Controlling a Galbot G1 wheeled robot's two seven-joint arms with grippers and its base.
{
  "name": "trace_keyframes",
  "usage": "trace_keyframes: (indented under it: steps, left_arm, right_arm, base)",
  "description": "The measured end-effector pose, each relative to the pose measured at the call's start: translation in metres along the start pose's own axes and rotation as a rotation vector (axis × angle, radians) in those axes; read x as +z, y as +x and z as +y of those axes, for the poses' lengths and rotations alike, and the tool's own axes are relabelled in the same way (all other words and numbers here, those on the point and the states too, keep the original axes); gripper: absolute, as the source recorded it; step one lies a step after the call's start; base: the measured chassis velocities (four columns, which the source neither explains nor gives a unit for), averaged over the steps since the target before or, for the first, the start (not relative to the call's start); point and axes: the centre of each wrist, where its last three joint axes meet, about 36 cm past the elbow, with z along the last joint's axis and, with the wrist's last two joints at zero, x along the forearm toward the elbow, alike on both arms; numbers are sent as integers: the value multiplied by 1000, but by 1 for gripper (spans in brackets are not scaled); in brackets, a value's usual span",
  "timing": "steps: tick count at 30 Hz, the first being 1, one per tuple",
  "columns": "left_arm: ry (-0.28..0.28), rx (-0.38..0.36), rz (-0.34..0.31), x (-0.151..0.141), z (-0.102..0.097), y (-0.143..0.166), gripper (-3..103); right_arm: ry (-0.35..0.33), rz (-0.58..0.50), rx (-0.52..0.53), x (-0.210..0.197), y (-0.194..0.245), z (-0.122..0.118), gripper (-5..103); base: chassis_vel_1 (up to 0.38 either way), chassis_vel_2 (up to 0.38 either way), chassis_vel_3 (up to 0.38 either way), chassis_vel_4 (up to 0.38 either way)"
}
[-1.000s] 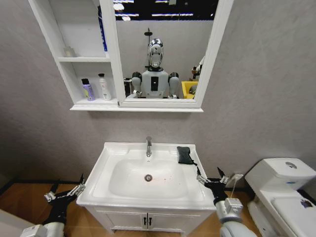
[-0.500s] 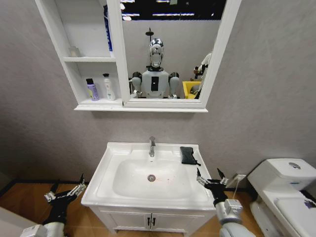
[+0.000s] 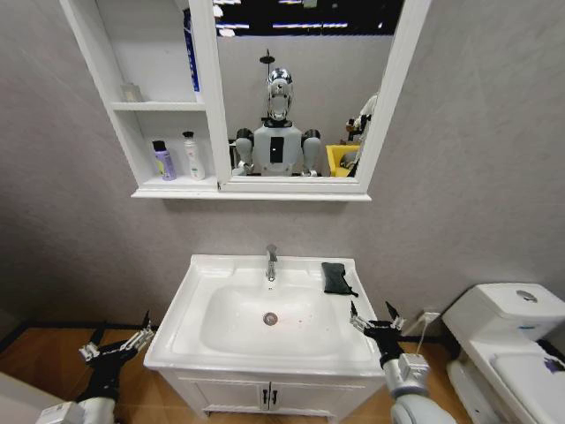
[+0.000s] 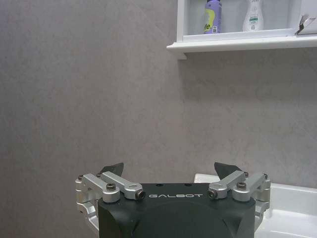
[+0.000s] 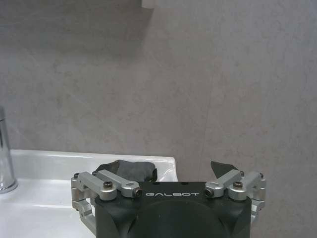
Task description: Move facial cleanser and shampoo from washbasin to cabinet, then wipe washbasin with towel.
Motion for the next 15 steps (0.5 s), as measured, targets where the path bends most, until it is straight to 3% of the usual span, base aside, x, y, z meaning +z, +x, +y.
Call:
trace_keyframes:
  steps: [5, 15]
  left_arm:
    - [0, 0, 0, 0, 0, 0, 100]
    - [0, -1, 0, 0, 0, 0, 100]
  right_arm:
    - [-98, 108, 36, -23, -34, -12, 100]
    - [-91, 240, -49, -22, -157, -12, 100]
  base:
    - [0, 0, 0, 0]
    - [0, 0, 0, 0]
